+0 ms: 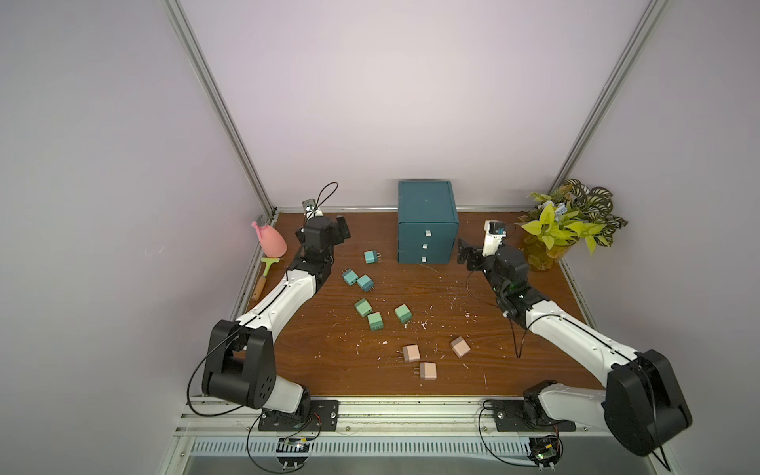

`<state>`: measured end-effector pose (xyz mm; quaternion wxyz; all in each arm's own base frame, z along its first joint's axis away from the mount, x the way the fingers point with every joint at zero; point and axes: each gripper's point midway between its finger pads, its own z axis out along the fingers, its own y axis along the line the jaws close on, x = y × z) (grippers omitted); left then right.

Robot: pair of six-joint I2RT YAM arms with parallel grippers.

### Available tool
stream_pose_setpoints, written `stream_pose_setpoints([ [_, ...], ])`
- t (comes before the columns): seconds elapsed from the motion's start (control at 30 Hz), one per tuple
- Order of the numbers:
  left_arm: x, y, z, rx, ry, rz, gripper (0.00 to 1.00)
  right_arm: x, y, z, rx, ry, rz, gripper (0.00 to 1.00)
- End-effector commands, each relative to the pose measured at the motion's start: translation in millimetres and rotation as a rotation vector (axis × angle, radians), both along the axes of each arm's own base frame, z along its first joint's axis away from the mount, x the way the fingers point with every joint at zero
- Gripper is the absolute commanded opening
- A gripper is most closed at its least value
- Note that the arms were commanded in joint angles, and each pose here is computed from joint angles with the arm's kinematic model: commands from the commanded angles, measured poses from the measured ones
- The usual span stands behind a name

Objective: Place the plugs into the drawer by color
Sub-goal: Adjust the storage box at the center of the board.

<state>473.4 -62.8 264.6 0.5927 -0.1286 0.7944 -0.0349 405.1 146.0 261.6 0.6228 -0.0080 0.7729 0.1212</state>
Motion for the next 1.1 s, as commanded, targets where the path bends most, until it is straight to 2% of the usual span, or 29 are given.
stream_pose_setpoints([
  [0.0,-3,-53,-19,-0.061,0.168,-0.169,1.0,6,26,17,0.04,0.045,0.07,0.99],
  [0.1,7,-83,0,-0.067,0.165,-0.249,1.0,21,40,22,0.069,0.087,0.096,0.99],
  [0.23,27,-121,25,-0.111,0.154,-0.361,1.0,42,45,26,0.092,0.143,0.061,1.0],
  [0.37,44,-155,23,-0.148,0.193,-0.455,0.99,55,40,42,0.116,0.137,0.044,1.0],
  [0.53,58,-185,9,-0.222,0.246,-0.553,0.93,77,24,50,0.152,0.132,0.033,0.96],
  [0.7,55,-207,-6,-0.303,0.306,-0.634,0.82,95,27,37,0.197,0.217,0.113,0.82],
  [0.87,43,-219,-8,-0.286,0.318,-0.664,0.75,102,30,19,0.216,0.288,0.158,0.76],
  [1.0,36,-225,-9,-0.278,0.327,-0.675,0.65,107,29,12,0.224,0.299,0.158,0.65],
  [1.07,33,-227,-11,-0.273,0.331,-0.676,0.63,109,30,9,0.225,0.302,0.165,0.55],
])
